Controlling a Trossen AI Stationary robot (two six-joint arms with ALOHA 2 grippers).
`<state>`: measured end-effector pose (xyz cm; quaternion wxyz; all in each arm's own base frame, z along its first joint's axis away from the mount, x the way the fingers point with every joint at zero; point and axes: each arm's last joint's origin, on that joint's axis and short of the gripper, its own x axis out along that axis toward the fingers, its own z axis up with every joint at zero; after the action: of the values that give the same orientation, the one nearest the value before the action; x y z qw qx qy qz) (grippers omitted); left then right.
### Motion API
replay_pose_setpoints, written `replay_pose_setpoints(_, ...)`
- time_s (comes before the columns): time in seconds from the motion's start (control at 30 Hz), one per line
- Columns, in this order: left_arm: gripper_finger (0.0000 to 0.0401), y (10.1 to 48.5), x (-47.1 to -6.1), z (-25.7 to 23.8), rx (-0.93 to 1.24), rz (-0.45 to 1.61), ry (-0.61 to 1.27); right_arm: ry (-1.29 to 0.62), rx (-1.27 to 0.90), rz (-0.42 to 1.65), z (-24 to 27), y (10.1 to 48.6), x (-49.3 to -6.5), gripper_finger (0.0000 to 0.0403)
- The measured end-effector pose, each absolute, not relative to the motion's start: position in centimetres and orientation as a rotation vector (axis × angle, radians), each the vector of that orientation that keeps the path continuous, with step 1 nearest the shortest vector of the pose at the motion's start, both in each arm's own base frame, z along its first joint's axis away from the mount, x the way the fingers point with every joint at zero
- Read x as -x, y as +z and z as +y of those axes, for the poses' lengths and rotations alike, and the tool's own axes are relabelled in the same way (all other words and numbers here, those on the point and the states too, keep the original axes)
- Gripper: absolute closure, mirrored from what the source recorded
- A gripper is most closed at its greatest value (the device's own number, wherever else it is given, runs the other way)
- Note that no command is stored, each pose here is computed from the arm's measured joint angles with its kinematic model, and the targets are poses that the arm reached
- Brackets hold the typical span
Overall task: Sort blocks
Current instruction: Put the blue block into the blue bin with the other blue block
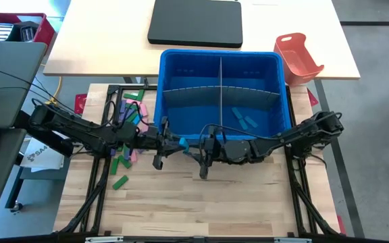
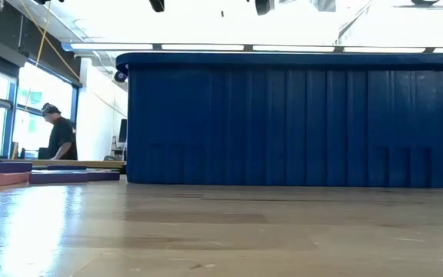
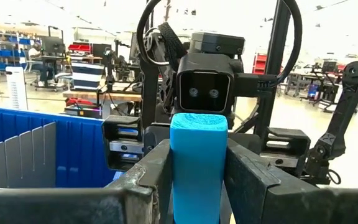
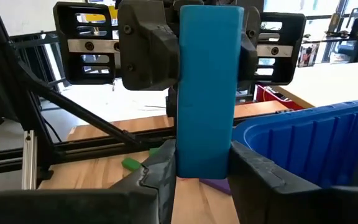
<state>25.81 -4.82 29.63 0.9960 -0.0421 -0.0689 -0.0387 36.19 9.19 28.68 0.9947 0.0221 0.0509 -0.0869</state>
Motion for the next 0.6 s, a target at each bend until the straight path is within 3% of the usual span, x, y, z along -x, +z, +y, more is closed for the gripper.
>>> replay_pose_setpoints(0.13, 0.0288, 29.6, -25.8, -4.8, 0.085, -0.135, -0.078, -0.174, -0.044, 0.099, 9.2, 28.7, -36.2, 0.0286)
replay_pose_setpoints(0.4, 0.0288, 29.1, -26.0, -4.9, 0.104, -0.092, -0.089, -0.174, 0.006, 0.062, 9.1, 29.1, -36.3, 0.0223)
replay_pose_setpoints(0.6, 0.0288, 28.6, -26.5, -5.0, 0.109, -0.077, -0.087, -0.177, 0.002, 0.065, 9.1, 29.1, -36.3, 0.0224)
